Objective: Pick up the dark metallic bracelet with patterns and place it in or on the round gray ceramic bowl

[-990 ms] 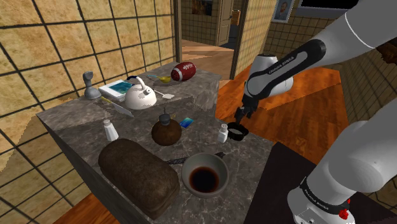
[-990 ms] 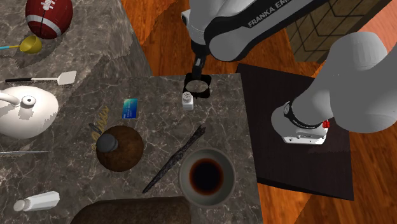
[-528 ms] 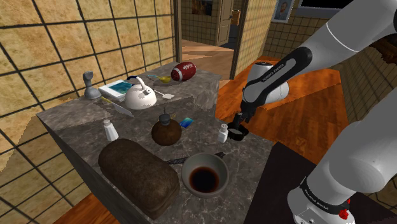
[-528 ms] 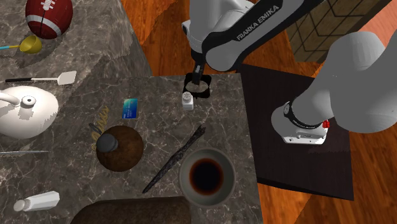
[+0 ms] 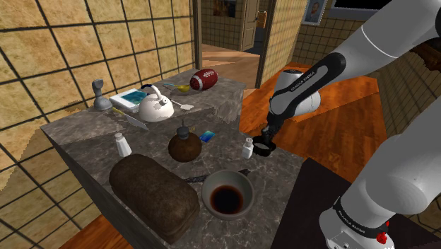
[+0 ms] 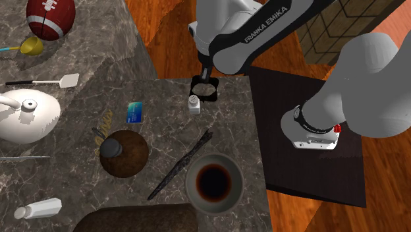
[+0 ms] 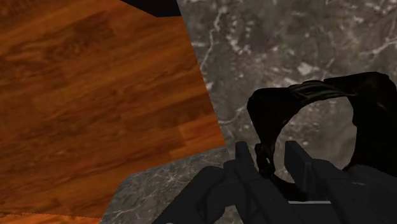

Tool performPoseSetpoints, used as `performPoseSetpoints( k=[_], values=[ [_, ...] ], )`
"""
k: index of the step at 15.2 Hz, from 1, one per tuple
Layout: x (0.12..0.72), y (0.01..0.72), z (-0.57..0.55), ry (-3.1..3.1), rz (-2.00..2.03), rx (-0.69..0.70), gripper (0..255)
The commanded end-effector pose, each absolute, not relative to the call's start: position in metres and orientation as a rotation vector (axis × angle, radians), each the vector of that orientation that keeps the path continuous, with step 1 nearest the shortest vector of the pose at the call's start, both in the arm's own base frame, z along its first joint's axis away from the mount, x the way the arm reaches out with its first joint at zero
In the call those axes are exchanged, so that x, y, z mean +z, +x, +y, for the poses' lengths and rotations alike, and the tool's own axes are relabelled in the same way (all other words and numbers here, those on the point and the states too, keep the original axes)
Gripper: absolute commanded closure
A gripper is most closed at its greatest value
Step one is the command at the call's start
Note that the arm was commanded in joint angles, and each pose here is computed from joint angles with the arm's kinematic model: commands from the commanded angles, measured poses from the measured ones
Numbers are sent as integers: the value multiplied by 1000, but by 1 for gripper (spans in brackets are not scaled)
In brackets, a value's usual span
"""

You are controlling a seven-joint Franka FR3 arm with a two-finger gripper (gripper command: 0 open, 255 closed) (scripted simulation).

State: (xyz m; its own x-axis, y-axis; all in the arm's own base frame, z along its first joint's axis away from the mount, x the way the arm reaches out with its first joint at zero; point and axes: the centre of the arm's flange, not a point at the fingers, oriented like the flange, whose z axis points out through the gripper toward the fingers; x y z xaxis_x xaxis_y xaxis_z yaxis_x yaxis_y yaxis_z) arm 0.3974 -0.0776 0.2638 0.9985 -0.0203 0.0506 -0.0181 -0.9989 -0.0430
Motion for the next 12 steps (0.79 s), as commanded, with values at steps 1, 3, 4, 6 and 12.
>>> performPoseSetpoints(
  k=[1,3,4,6,12],
  values=[
    [264,397,-78,-3098,30,-79,255],
    [264,397,-78,-3098,30,-79,255],
    [264,397,-78,-3098,30,-79,255],
    [264,397,-78,-3098,30,-79,255],
    [285,397,-78,-3098,30,-79,255]
  ],
)
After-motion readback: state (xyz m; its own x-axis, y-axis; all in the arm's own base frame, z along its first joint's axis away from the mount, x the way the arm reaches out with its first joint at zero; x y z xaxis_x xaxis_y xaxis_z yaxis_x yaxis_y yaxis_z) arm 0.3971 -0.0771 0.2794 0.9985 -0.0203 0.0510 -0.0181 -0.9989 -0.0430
